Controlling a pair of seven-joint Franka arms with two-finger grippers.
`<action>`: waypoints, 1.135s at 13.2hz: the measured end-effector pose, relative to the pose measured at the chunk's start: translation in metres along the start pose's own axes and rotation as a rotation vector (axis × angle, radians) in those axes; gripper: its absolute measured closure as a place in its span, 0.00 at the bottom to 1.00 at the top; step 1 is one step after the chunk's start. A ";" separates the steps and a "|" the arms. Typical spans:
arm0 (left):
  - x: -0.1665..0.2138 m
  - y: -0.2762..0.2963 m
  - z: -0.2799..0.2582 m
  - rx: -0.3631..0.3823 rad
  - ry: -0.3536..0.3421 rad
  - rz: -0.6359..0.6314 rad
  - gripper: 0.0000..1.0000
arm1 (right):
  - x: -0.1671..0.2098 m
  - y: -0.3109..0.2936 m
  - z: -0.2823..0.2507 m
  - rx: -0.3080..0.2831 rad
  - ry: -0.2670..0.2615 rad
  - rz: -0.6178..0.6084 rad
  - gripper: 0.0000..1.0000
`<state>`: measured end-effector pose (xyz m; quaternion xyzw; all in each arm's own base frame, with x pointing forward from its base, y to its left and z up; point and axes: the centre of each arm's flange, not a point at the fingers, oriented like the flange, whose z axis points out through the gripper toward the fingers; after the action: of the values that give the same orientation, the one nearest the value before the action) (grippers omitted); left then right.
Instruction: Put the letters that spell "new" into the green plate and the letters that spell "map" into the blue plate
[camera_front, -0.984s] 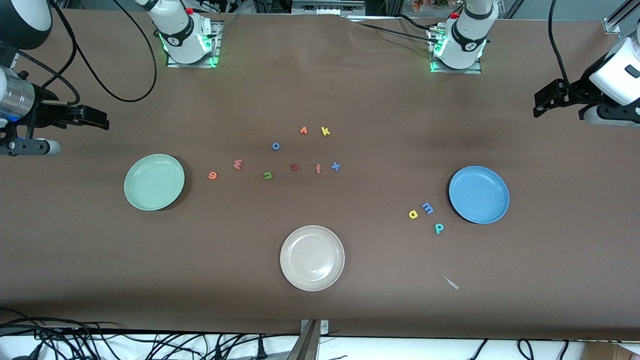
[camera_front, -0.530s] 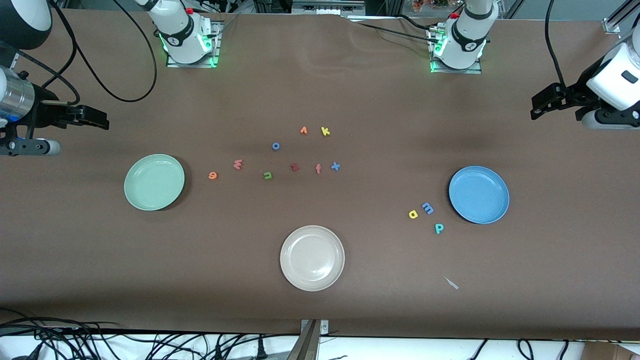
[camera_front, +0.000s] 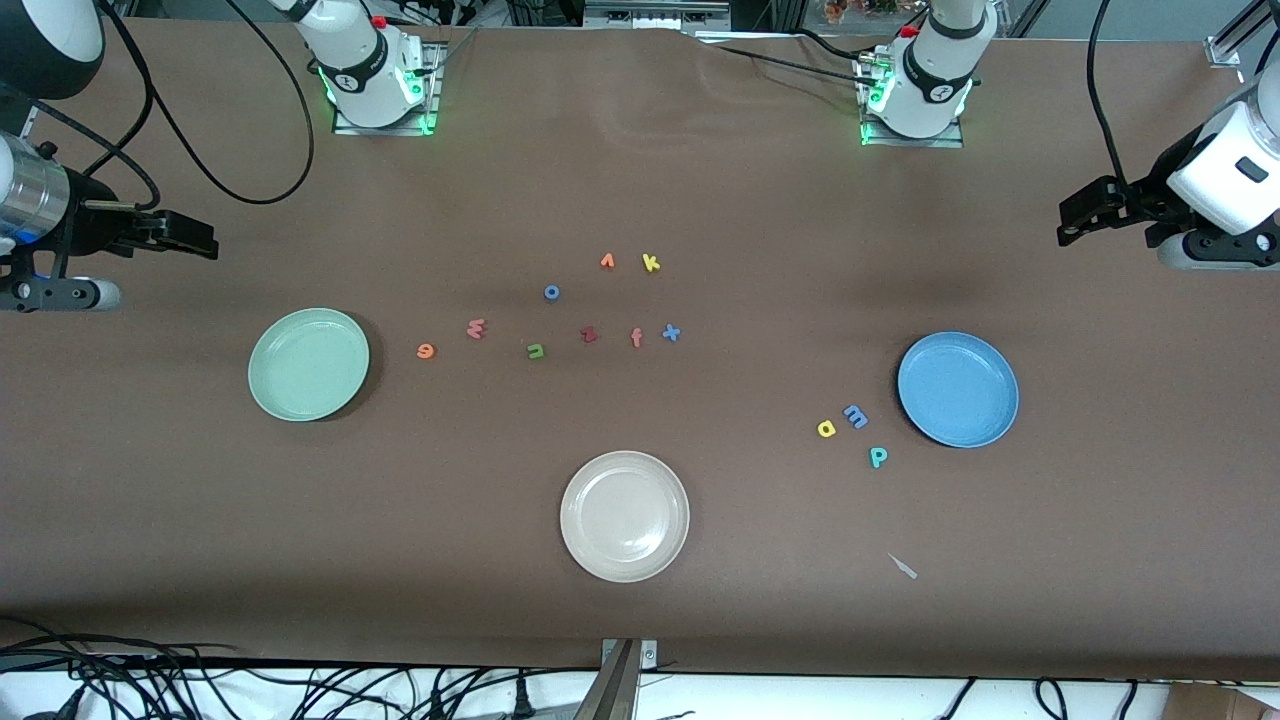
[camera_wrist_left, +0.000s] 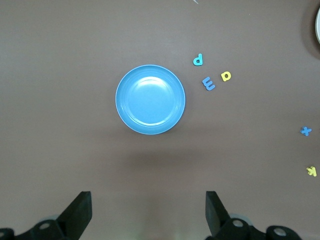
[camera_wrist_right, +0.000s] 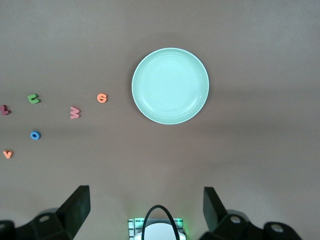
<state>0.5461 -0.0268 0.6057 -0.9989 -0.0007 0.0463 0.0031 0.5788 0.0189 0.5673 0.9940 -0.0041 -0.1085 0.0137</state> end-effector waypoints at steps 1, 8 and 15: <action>0.000 0.000 -0.001 0.000 0.003 0.001 0.00 | 0.000 0.000 0.000 0.000 0.000 0.000 0.00; 0.000 0.017 0.000 0.068 0.012 0.032 0.00 | 0.002 0.000 0.004 0.001 -0.007 0.000 0.00; 0.032 0.031 0.077 0.059 0.102 0.067 0.00 | 0.008 -0.010 0.015 0.046 -0.031 -0.009 0.00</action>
<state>0.5709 -0.0572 0.5262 -0.9989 0.0342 -0.0048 0.0312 0.5836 0.0280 0.5511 0.9922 -0.0023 -0.1239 -0.0094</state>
